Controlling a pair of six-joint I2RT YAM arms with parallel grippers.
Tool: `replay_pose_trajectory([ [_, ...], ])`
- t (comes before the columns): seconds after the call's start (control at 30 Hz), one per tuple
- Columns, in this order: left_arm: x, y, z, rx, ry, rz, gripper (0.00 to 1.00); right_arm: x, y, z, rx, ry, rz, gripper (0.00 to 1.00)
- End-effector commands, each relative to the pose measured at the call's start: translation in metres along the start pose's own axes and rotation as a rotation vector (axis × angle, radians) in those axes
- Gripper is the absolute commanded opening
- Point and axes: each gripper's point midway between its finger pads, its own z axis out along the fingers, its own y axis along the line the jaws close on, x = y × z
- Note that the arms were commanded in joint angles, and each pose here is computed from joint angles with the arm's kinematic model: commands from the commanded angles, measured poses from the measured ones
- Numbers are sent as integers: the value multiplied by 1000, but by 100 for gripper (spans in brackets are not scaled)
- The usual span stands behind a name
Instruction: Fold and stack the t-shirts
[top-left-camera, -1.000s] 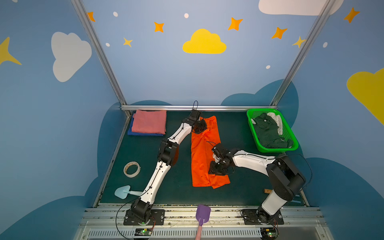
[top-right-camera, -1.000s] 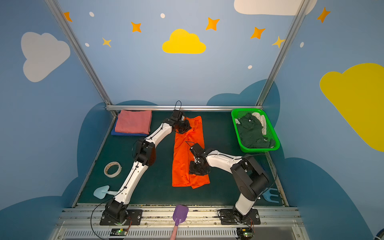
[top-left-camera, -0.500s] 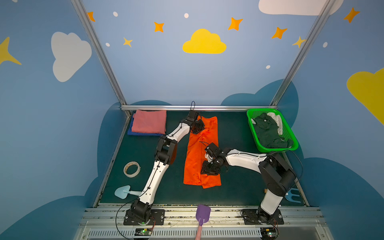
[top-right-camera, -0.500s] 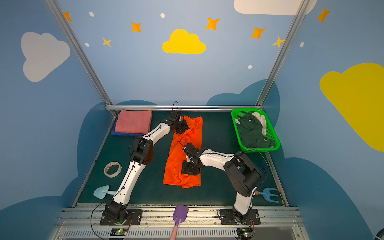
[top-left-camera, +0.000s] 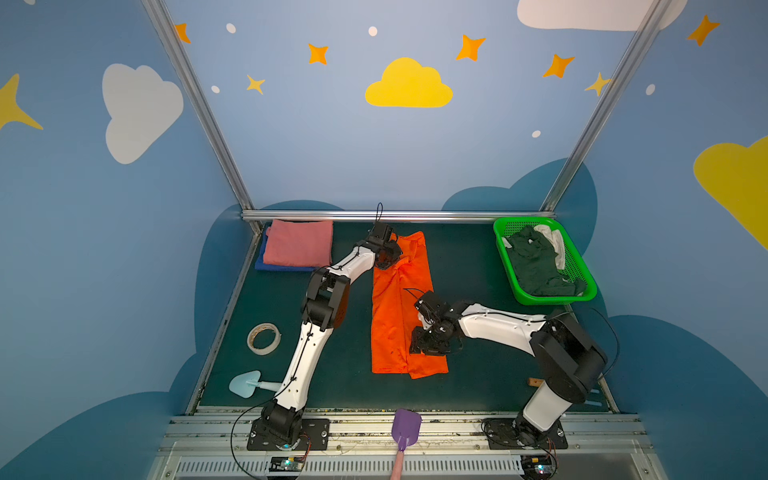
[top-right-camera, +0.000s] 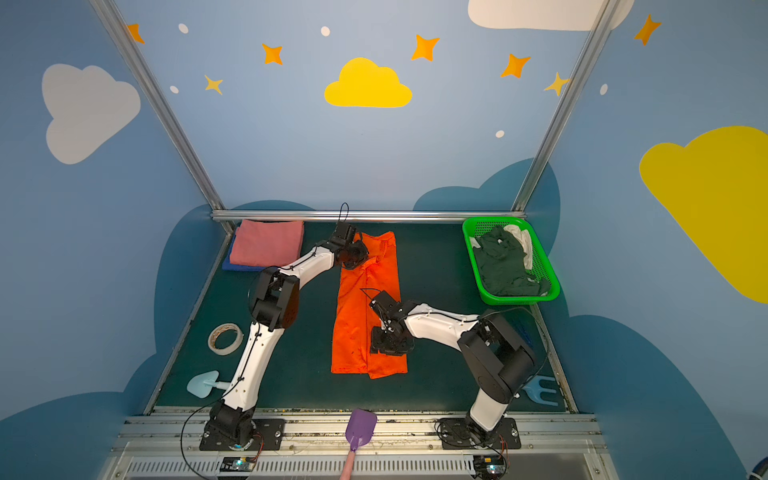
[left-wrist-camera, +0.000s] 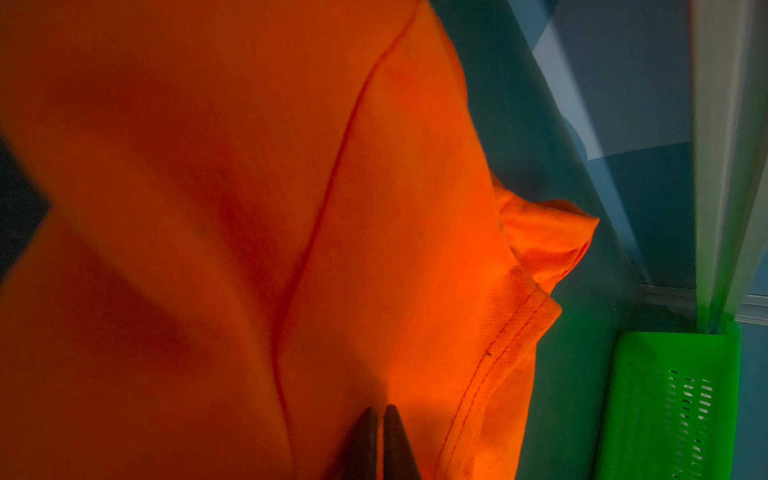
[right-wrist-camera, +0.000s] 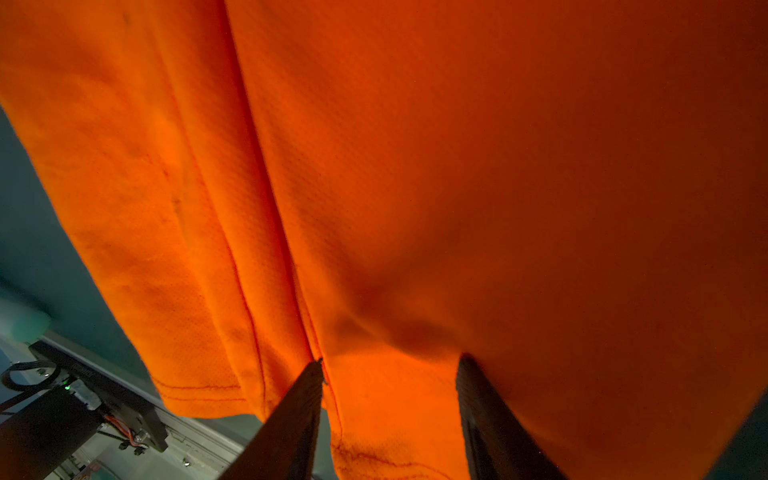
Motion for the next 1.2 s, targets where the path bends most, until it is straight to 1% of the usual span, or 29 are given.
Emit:
replay_pose_trajectory([
  [0.0,-13,-3,-11,-29,-29,35,11,-1,4,-6,2,-15,-23,56],
  [0.1,-17,-18,-20,4,-27,57,18,-7,13,-8,-22,-30,-37,57],
  [0.23,-20,-42,-48,54,-67,109,36,-15,26,-22,-61,-74,-71,57],
  [0.27,-22,-47,-58,72,-88,116,39,-16,28,-27,-63,-87,-80,57],
  [0.33,-24,-57,-77,114,-120,132,43,-19,30,-36,-64,-111,-94,57],
  [0.43,-24,-68,-105,151,-146,161,45,-19,29,-52,-61,-156,-107,57],
  [0.5,-20,-70,-125,165,-149,183,47,-19,25,-60,-54,-184,-117,58],
  [0.6,-13,-72,-154,179,-158,216,54,-17,18,-72,-33,-222,-121,60],
  [0.87,25,-48,-215,157,-137,289,70,-9,-11,-99,39,-311,-105,67],
  [0.93,40,-33,-229,117,-116,303,73,-7,-21,-104,56,-332,-91,69],
  [1.03,62,-5,-242,24,-69,323,77,-3,-38,-106,86,-357,-48,72],
  [1.17,104,32,-256,-59,19,364,81,4,-55,-103,93,-357,-9,75],
])
